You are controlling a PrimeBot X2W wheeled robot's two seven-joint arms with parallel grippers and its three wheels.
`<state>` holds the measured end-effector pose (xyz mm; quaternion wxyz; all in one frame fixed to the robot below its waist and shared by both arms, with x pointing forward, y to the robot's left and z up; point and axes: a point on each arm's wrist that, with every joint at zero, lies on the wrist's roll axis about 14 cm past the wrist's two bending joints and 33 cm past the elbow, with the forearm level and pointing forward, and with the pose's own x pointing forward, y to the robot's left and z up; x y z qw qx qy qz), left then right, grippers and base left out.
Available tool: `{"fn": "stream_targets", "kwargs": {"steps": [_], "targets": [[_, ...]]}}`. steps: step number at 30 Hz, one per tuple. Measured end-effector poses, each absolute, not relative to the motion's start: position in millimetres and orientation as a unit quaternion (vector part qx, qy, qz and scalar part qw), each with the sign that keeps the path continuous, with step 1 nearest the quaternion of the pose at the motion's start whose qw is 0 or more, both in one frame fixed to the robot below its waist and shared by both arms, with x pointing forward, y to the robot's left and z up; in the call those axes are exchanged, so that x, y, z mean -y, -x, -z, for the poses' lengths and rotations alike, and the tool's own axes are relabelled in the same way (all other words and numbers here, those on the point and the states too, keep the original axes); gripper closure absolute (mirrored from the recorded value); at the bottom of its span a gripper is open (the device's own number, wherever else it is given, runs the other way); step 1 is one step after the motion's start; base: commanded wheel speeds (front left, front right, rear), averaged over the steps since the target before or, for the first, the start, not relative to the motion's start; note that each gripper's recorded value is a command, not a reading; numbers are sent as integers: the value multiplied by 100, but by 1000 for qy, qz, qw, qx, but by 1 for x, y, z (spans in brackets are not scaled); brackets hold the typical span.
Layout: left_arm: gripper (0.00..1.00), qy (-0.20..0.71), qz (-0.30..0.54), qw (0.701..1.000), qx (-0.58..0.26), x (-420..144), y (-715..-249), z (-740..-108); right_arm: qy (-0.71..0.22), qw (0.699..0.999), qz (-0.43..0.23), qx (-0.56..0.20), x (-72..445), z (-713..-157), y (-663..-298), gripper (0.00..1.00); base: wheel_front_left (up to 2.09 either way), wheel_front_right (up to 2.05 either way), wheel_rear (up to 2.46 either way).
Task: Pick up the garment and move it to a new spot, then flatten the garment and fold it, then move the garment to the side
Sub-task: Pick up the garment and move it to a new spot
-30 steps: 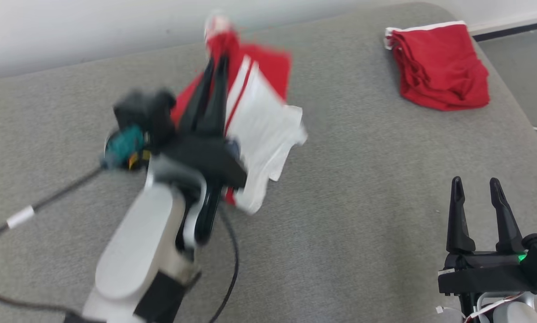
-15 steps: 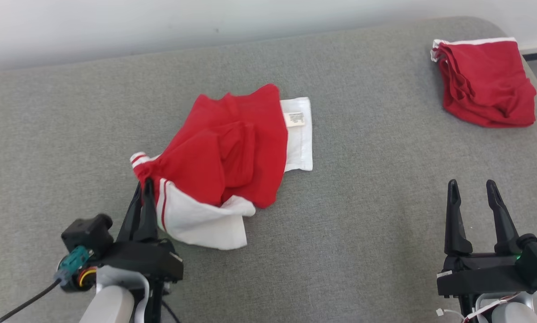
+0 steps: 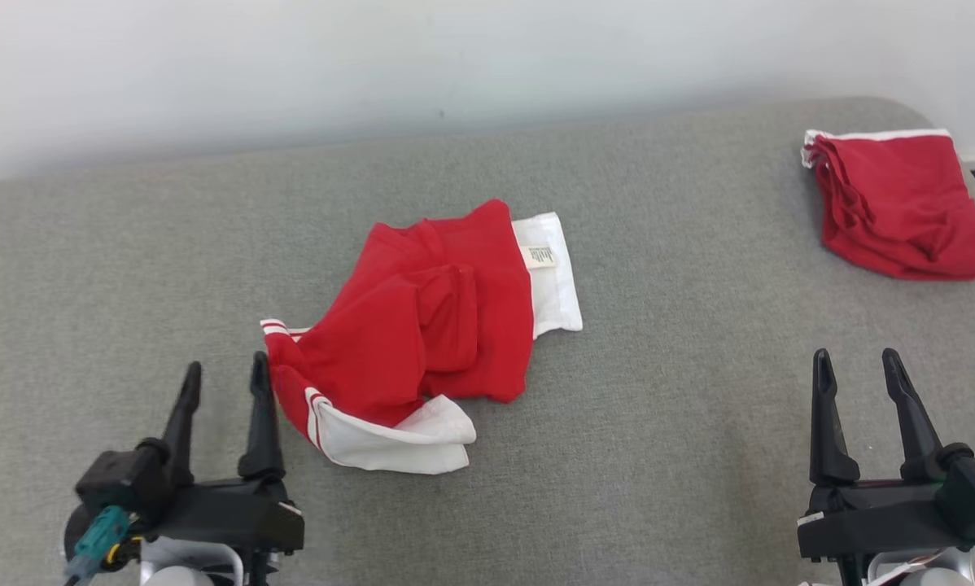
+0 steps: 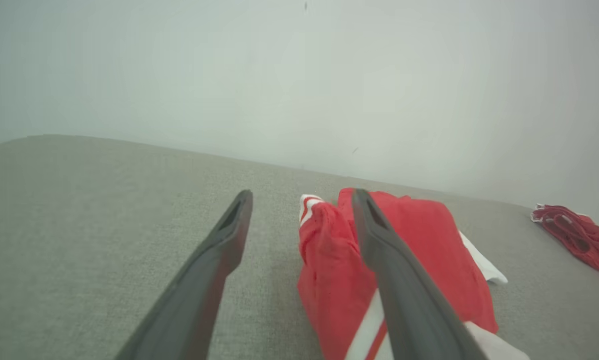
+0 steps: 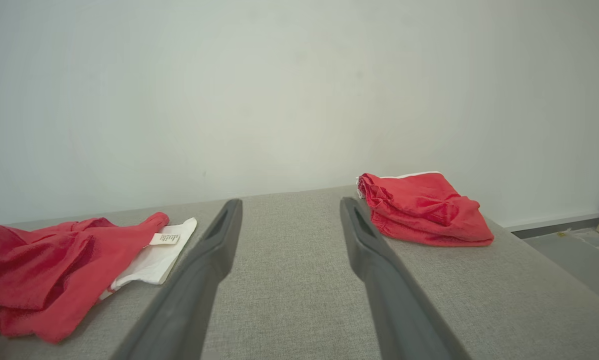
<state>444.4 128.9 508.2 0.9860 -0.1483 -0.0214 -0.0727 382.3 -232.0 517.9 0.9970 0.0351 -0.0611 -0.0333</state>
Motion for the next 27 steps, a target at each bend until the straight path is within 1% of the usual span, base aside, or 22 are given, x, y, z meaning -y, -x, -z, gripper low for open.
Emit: {"fn": "stream_targets", "kwargs": {"steps": [2, 16, 21, 27], "targets": [[0, 137, 66, 987, 43, -137, -439, -521, -36, 997, 29, 65, 229, -521, -380, 0, 0, 0, 0], [0, 68, 22, 992, 101, -188, -380, -554, -44, 995, -4, 93, 208, -541, -362, 0, 0, 0, 0], [0, 48, 12, 993, 105, -200, -364, -556, -49, 994, -18, 96, 198, -543, -359, 0, 0, 0, 0], [0, 25, 25, 995, 97, -198, -354, -549, -53, 995, -26, 86, 192, -536, -354, 0, 0, 0, 0]]}}
